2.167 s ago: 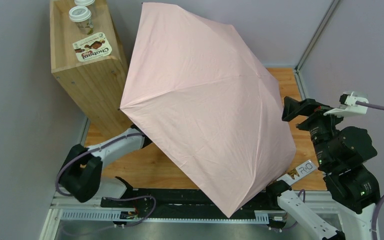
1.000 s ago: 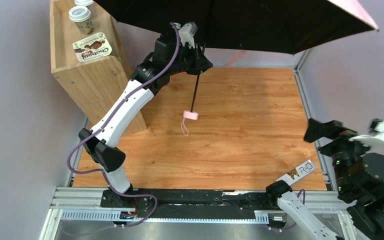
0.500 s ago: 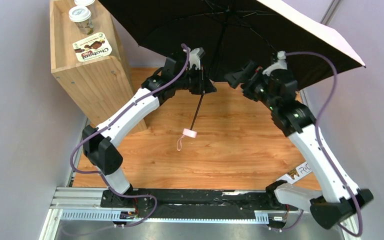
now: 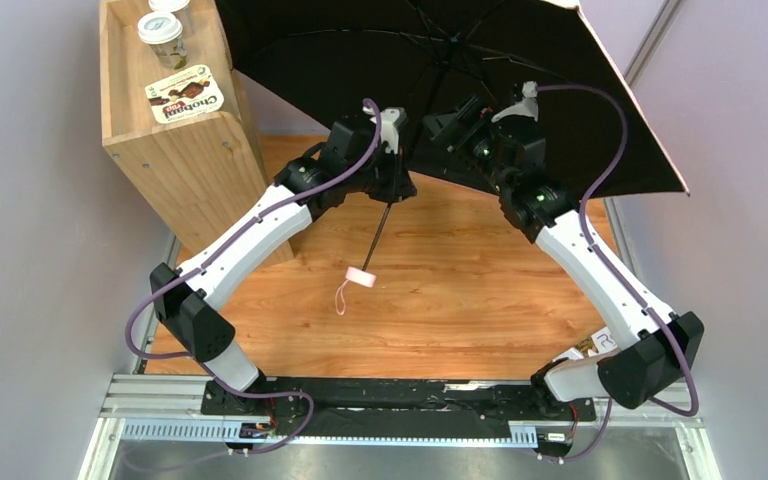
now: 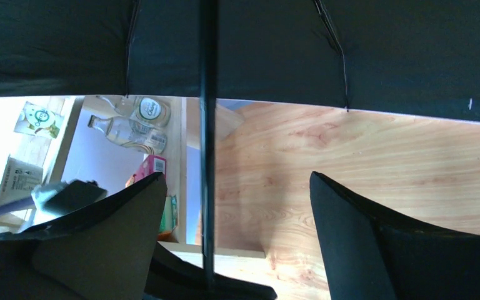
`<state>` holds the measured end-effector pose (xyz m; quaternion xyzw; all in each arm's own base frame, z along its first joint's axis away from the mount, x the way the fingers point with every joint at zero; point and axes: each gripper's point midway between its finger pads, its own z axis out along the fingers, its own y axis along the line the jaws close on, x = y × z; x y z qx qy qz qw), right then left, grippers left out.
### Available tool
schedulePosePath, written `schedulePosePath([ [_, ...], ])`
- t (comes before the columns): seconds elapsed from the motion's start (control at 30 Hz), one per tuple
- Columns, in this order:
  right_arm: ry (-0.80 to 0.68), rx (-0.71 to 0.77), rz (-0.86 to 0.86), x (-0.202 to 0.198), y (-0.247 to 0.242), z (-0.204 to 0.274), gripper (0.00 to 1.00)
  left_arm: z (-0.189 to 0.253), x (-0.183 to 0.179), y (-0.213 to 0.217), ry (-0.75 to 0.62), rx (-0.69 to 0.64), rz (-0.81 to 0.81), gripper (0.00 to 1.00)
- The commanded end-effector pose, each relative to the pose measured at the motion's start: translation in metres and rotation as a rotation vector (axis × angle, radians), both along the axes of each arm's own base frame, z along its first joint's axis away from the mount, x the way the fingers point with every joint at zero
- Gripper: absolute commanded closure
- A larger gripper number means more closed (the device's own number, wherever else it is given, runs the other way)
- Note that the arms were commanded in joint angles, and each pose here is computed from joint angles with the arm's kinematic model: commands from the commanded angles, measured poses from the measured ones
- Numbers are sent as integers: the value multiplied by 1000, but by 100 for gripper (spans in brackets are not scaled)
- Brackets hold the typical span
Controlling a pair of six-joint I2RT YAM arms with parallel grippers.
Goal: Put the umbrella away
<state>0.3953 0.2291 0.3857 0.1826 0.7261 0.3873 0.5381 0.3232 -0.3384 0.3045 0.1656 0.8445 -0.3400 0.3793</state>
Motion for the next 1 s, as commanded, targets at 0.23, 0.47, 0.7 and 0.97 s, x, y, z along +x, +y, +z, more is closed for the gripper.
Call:
schedulePosePath([
  [0.23,-7,-83,14,48,27,6,35,17,6,0,-225,187,38,100],
  [0.47,-128,62,128,31,25,15,100,18,-21,-8,-158,130,-39,95],
  [0.7,-514,357,324,-34,-3,98,100,34,-73,-13,-51,-188,-204,35],
  [0.97,-713,542,453,-84,-33,146,100,64,-107,-49,122,-565,-502,31],
])
